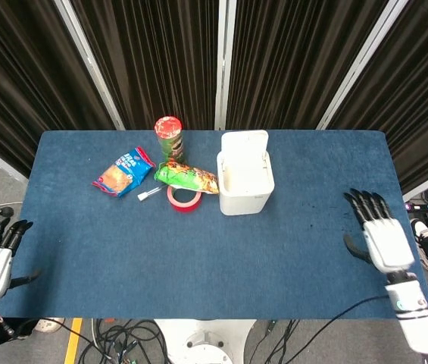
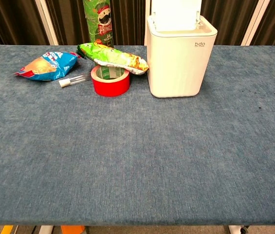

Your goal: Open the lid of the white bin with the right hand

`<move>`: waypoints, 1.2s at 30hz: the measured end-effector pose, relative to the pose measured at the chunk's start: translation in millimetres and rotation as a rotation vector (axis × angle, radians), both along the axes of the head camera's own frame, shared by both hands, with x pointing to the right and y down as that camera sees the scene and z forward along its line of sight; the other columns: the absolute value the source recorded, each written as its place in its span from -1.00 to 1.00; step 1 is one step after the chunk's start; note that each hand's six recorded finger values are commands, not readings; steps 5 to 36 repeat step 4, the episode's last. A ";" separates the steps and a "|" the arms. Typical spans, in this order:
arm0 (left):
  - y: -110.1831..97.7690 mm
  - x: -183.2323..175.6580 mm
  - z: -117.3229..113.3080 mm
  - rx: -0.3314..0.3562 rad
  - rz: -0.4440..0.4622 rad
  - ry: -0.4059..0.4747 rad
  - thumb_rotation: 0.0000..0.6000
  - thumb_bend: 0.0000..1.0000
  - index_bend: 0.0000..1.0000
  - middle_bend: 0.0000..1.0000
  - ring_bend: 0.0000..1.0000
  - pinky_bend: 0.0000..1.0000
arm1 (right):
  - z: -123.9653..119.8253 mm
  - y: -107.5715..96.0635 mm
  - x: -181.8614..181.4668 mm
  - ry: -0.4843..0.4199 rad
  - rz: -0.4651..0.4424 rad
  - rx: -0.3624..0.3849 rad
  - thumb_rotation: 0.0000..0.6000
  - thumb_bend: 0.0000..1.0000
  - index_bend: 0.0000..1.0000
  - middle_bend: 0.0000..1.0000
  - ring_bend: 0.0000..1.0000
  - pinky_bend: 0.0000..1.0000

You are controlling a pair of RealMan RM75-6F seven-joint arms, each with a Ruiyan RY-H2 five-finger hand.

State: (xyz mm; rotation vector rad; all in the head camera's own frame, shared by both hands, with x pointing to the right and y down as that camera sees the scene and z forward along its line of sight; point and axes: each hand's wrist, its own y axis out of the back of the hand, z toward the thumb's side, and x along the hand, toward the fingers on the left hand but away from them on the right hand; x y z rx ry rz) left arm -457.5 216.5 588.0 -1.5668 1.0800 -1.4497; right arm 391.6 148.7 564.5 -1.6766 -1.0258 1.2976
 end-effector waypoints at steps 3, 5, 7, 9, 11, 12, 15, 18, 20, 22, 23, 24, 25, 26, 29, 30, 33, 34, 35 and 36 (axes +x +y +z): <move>0.7 0.8 -0.2 -0.001 0.000 -0.001 1.00 -1.00 -0.71 -0.74 -0.98 -0.99 | -7.2 28.4 18.9 0.007 0.048 0.022 1.00 -0.38 -0.94 -0.96 -1.00 -1.00; 0.8 1.2 -0.1 -0.001 0.000 -0.002 1.00 -1.00 -0.71 -0.74 -0.98 -0.99 | -10.4 38.8 24.3 0.006 0.064 0.034 1.00 -0.38 -0.94 -0.96 -1.00 -1.00; 0.8 1.2 -0.1 -0.001 0.000 -0.002 1.00 -1.00 -0.71 -0.74 -0.98 -0.99 | -10.4 38.8 24.3 0.006 0.064 0.034 1.00 -0.38 -0.94 -0.96 -1.00 -1.00; 0.8 1.2 -0.1 -0.001 0.000 -0.002 1.00 -1.00 -0.71 -0.74 -0.98 -0.99 | -10.4 38.8 24.3 0.006 0.064 0.034 1.00 -0.38 -0.94 -0.96 -1.00 -1.00; 0.8 1.2 -0.1 -0.001 0.000 -0.002 1.00 -1.00 -0.71 -0.74 -0.98 -0.99 | -10.4 38.8 24.3 0.006 0.064 0.034 1.00 -0.38 -0.94 -0.96 -1.00 -1.00; 0.8 1.2 -0.1 -0.001 0.000 -0.002 1.00 -1.00 -0.71 -0.74 -0.98 -0.99 | -10.4 38.8 24.3 0.006 0.064 0.034 1.00 -0.38 -0.94 -0.96 -1.00 -1.00; 0.8 1.2 -0.1 -0.001 0.000 -0.002 1.00 -1.00 -0.71 -0.74 -0.98 -0.99 | -10.4 38.8 24.3 0.006 0.064 0.034 1.00 -0.38 -0.94 -0.96 -1.00 -1.00; 0.8 1.2 -0.1 -0.001 0.000 -0.002 1.00 -1.00 -0.71 -0.74 -0.98 -0.99 | -10.4 38.8 24.3 0.006 0.064 0.034 1.00 -0.38 -0.94 -0.96 -1.00 -1.00; 0.8 1.2 -0.1 -0.001 0.000 -0.002 1.00 -1.00 -0.71 -0.74 -0.98 -0.99 | -10.4 38.8 24.3 0.006 0.064 0.034 1.00 -0.38 -0.94 -0.96 -1.00 -1.00; 0.8 1.2 -0.1 -0.001 0.000 -0.002 1.00 -1.00 -0.71 -0.74 -0.98 -0.99 | -10.4 38.8 24.3 0.006 0.064 0.034 1.00 -0.38 -0.94 -0.96 -1.00 -1.00; 0.8 1.2 -0.1 -0.001 0.000 -0.002 1.00 -1.00 -0.71 -0.74 -0.98 -0.99 | -10.4 38.8 24.3 0.006 0.064 0.034 1.00 -0.38 -0.94 -0.96 -1.00 -1.00; 0.8 1.2 -0.1 -0.001 0.000 -0.002 1.00 -1.00 -0.71 -0.74 -0.98 -0.99 | -10.4 38.8 24.3 0.006 0.064 0.034 1.00 -0.38 -0.94 -0.96 -1.00 -1.00; 0.8 1.2 -0.1 -0.001 0.000 -0.002 1.00 -1.00 -0.71 -0.74 -0.98 -0.99 | -10.4 38.8 24.3 0.006 0.064 0.034 1.00 -0.38 -0.94 -0.96 -1.00 -1.00; 0.8 1.2 -0.1 -0.001 0.000 -0.002 1.00 -1.00 -0.71 -0.74 -0.98 -0.99 | -10.4 38.8 24.3 0.006 0.064 0.034 1.00 -0.38 -0.94 -0.96 -1.00 -1.00; 0.8 1.2 -0.1 -0.001 0.000 -0.002 1.00 -1.00 -0.71 -0.74 -0.98 -0.99 | -10.4 38.8 24.3 0.006 0.064 0.034 1.00 -0.38 -0.94 -0.96 -1.00 -1.00; 0.8 1.2 -0.1 -0.001 0.000 -0.002 1.00 -1.00 -0.71 -0.74 -0.98 -0.99 | -10.4 38.8 24.3 0.006 0.064 0.034 1.00 -0.38 -0.94 -0.96 -1.00 -1.00; 0.8 1.2 -0.1 -0.001 0.000 -0.002 1.00 -1.00 -0.71 -0.74 -0.98 -0.99 | -10.4 38.8 24.3 0.006 0.064 0.034 1.00 -0.38 -0.94 -0.96 -1.00 -1.00; 0.8 1.2 -0.1 -0.001 0.000 -0.002 1.00 -1.00 -0.71 -0.74 -0.98 -0.99 | -10.4 38.8 24.3 0.006 0.064 0.034 1.00 -0.38 -0.94 -0.96 -1.00 -1.00; 0.8 1.2 -0.1 -0.001 0.000 -0.002 1.00 -1.00 -0.71 -0.74 -0.98 -0.99 | -10.4 38.8 24.3 0.006 0.064 0.034 1.00 -0.38 -0.94 -0.96 -1.00 -1.00; 0.8 1.2 -0.1 -0.001 0.000 -0.002 1.00 -1.00 -0.71 -0.74 -0.98 -0.99 | -10.4 38.8 24.3 0.006 0.064 0.034 1.00 -0.38 -0.94 -0.96 -1.00 -1.00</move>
